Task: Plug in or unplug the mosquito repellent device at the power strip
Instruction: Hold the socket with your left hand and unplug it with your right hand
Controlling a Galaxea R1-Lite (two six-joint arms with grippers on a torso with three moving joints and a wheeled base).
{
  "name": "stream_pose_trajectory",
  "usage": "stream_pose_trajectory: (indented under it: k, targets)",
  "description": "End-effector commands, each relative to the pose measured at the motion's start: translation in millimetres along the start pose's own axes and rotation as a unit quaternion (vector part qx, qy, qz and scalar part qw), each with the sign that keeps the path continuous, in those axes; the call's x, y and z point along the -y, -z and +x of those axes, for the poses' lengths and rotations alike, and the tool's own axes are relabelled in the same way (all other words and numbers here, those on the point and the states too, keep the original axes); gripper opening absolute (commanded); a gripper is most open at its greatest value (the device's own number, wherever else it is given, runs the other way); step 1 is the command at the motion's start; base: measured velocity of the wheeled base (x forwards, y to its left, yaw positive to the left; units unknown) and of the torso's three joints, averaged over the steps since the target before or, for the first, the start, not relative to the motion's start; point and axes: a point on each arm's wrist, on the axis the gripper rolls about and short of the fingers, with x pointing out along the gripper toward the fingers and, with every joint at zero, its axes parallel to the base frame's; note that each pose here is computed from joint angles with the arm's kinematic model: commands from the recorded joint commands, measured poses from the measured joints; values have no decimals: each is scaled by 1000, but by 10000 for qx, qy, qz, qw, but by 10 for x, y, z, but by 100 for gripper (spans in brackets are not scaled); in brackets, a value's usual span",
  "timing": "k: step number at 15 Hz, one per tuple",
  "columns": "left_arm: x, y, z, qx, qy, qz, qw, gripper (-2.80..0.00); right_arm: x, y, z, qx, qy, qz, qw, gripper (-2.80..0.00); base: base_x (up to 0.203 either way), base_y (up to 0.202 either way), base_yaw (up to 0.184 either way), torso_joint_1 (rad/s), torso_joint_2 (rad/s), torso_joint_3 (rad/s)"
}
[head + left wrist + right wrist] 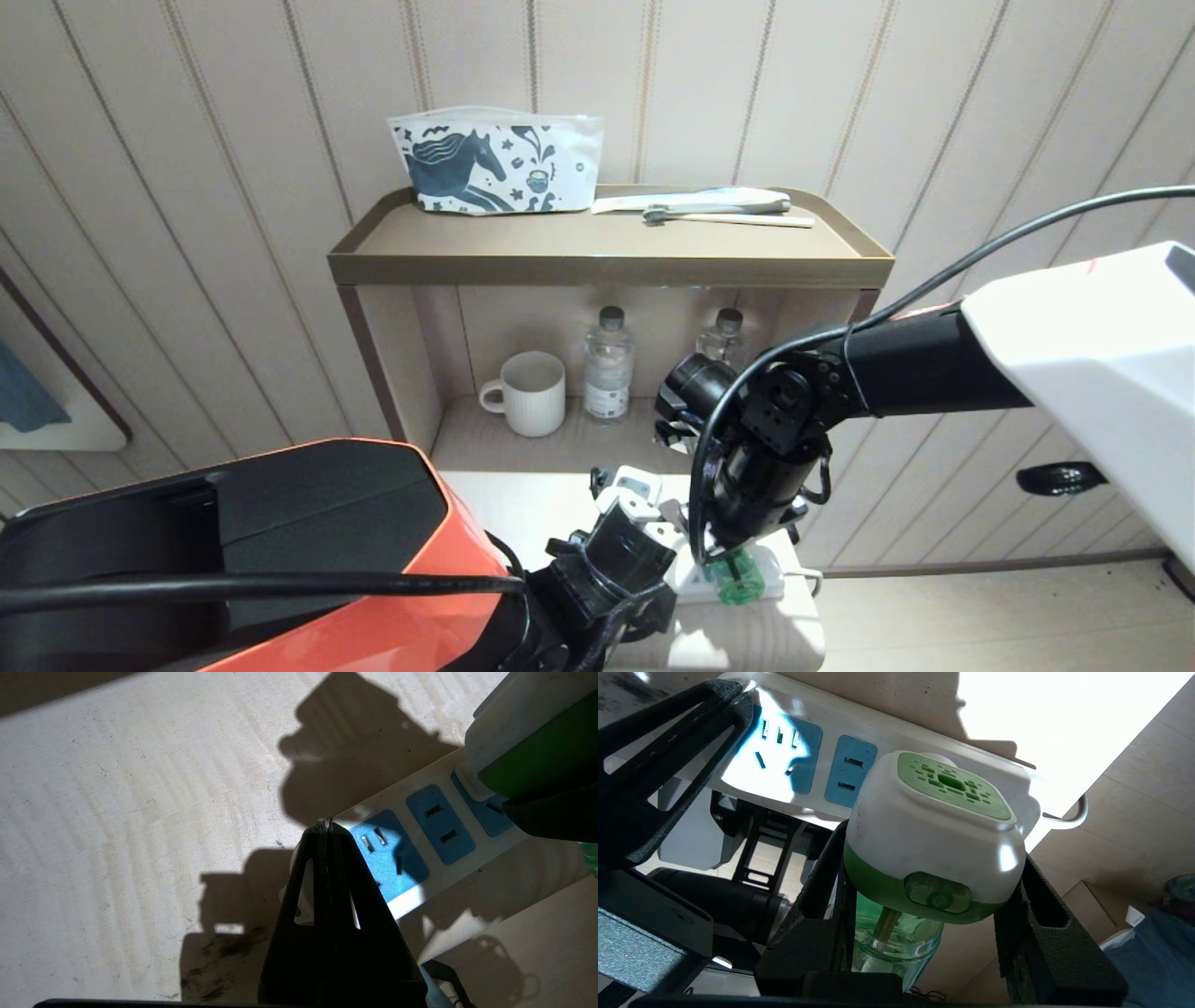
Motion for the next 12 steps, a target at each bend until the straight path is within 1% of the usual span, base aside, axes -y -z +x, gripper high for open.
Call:
stream_pose_trajectory:
  k: [1,5,12]
  targets:
    - [36,58,-7,-64,33,39,10000,-280,-1,3,19,-42,15,3,10000,-280,0,0,0,0,0,0]
    - [47,112,-24,-138,40,50,9999,-280,-8,3,30,-55,14,-6,10000,-280,0,0,0,0,0,0]
    - [167,293,-6,-284,126,234,9992,-280,-16,-25,-2,28,2,3,10000,-280,0,0,0,0,0,0]
